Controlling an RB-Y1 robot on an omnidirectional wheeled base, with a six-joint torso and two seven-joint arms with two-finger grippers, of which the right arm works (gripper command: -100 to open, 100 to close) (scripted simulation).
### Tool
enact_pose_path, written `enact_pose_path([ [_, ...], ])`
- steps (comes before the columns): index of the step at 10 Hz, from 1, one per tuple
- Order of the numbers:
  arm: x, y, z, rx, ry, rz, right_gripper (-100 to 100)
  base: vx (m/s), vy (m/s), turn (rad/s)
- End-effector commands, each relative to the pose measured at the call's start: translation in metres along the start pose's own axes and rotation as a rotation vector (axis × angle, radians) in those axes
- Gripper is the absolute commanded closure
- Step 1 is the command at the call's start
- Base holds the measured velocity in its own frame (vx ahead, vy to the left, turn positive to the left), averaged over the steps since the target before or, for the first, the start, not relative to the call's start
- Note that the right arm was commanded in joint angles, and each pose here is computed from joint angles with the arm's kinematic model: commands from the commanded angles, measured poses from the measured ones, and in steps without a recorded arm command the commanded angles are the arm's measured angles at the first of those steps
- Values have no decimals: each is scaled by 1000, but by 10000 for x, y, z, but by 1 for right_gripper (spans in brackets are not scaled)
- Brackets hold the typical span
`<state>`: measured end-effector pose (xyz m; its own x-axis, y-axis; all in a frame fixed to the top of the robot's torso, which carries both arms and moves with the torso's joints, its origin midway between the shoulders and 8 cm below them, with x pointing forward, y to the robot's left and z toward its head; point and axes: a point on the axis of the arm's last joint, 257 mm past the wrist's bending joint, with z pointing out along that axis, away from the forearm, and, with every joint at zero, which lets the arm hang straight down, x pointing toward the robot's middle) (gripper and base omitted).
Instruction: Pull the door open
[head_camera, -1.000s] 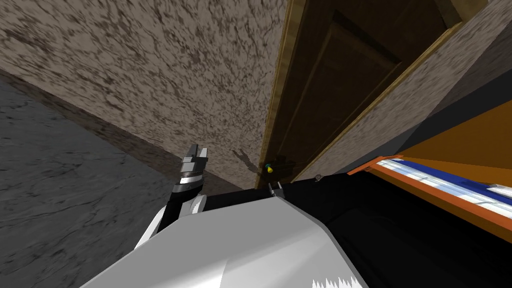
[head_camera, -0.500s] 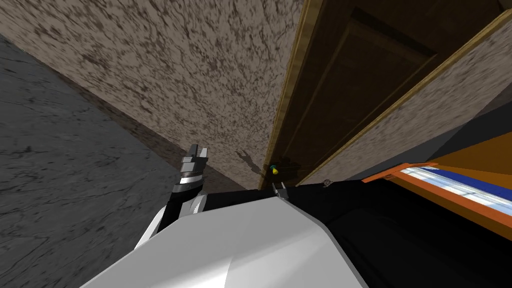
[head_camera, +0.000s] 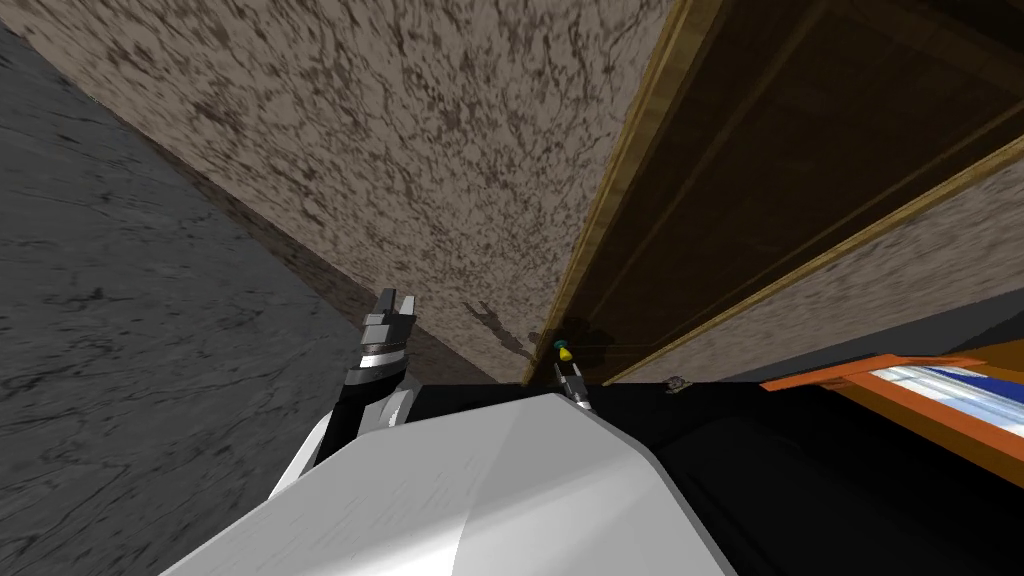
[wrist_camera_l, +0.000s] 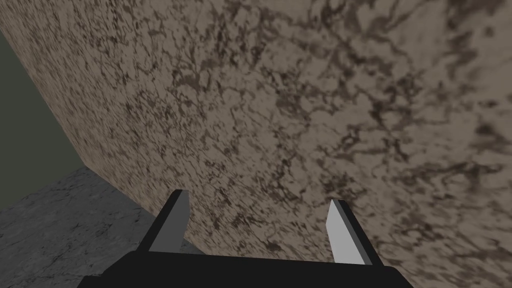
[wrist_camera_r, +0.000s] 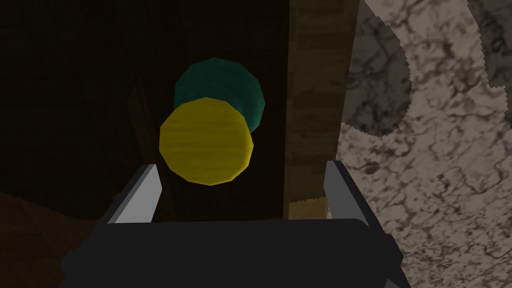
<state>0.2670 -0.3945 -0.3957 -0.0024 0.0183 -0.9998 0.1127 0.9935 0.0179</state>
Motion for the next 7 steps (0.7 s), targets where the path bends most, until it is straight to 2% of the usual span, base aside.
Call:
enact_pose_path([
  [1, -7, -149, 34, 18, -2, 0, -100, 49, 9, 76],
  [4, -38, -411, 64, 54, -8, 2, -100, 82, 6, 113],
  [5, -29, -369, 54, 48, -4, 2, -100, 39, -2, 13],
  [6, -29, -369, 54, 48, -4, 2, 100, -5, -5, -24],
  [7, -29, -369, 54, 48, -4, 2, 100, -12, -13, -7],
])
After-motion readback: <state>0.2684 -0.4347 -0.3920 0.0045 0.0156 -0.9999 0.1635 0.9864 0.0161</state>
